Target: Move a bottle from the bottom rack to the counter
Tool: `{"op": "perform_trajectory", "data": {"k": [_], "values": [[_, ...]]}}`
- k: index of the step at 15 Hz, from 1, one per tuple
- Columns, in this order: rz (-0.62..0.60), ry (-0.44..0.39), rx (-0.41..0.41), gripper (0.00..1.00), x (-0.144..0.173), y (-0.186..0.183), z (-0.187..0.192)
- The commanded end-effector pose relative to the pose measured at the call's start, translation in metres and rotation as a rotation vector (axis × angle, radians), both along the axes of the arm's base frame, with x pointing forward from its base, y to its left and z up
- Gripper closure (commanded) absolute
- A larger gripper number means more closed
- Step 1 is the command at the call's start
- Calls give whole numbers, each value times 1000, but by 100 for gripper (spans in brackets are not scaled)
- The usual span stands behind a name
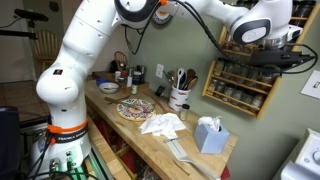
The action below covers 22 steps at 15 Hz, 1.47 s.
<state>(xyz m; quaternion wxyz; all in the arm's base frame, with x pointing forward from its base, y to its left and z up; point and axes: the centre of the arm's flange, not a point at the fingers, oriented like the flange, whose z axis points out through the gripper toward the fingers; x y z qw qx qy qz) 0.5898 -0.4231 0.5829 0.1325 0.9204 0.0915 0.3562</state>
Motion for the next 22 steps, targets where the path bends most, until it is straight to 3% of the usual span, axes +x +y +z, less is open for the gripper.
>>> {"op": "perform_trajectory", "data": {"k": [1, 3, 4, 11, 22], "values": [[-15, 11, -28, 50, -3, 2, -8], [-16, 5, -34, 65, -4, 2, -6], [-10, 6, -32, 67, -4, 4, -5], [35, 15, -19, 69, -19, 3, 8], [87, -3, 68, 69, -56, -12, 33]]}}
